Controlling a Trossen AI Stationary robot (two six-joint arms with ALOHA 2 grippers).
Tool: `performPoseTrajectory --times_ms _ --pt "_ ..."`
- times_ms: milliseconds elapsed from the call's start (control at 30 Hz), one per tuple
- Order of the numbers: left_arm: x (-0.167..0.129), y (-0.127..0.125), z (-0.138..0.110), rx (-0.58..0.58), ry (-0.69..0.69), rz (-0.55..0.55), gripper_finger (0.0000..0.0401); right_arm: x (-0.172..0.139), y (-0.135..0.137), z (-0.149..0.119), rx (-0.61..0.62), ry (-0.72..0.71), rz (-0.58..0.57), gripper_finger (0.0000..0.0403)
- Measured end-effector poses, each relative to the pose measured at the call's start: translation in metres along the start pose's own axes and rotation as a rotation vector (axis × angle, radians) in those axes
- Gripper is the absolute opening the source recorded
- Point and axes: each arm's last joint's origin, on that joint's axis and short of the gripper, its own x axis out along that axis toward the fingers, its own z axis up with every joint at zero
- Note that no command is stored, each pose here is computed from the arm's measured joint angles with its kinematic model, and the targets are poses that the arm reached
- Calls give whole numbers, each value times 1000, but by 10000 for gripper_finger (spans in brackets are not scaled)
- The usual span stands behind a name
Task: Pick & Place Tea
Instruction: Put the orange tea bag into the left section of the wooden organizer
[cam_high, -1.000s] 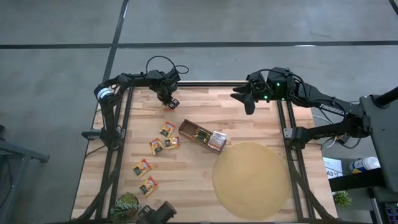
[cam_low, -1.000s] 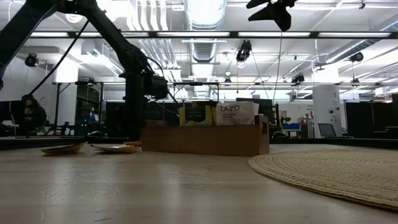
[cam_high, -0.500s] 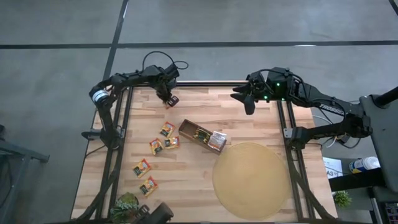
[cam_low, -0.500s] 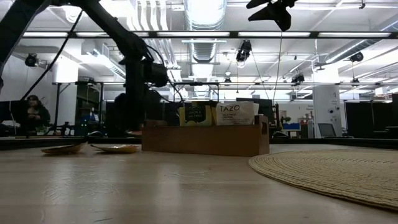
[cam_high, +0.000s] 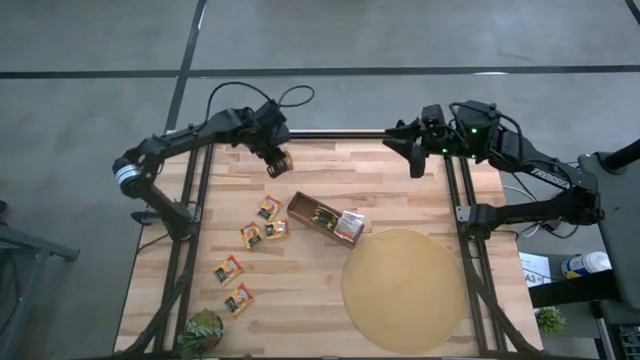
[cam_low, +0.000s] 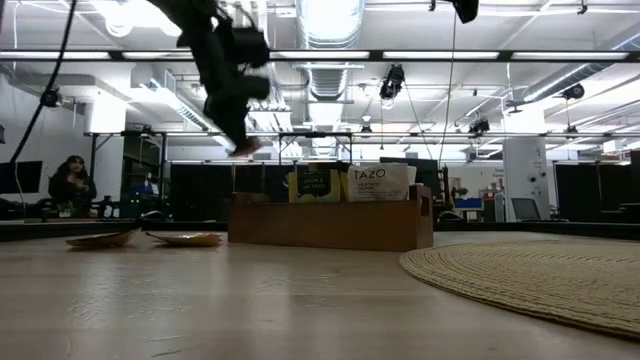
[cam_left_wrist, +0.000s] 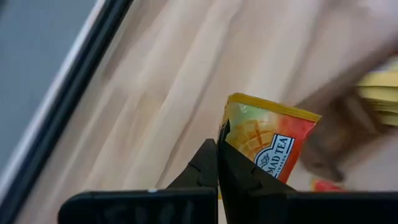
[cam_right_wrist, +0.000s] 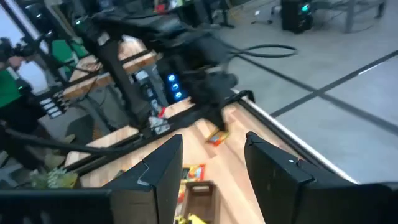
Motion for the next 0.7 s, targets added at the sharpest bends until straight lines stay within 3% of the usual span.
performPoseTrajectory --times_ms 133,367,700 --pt "-13 -32 5 172 -89 -15 0 -3 0 1 0 -14 -18 169" --pt "-10 -84 9 399 -149 105 0 -2 -1 0 14 -13 -35 169" --pt "8 -126 -6 446 -221 201 0 -2 -1 0 7 -5 -37 169"
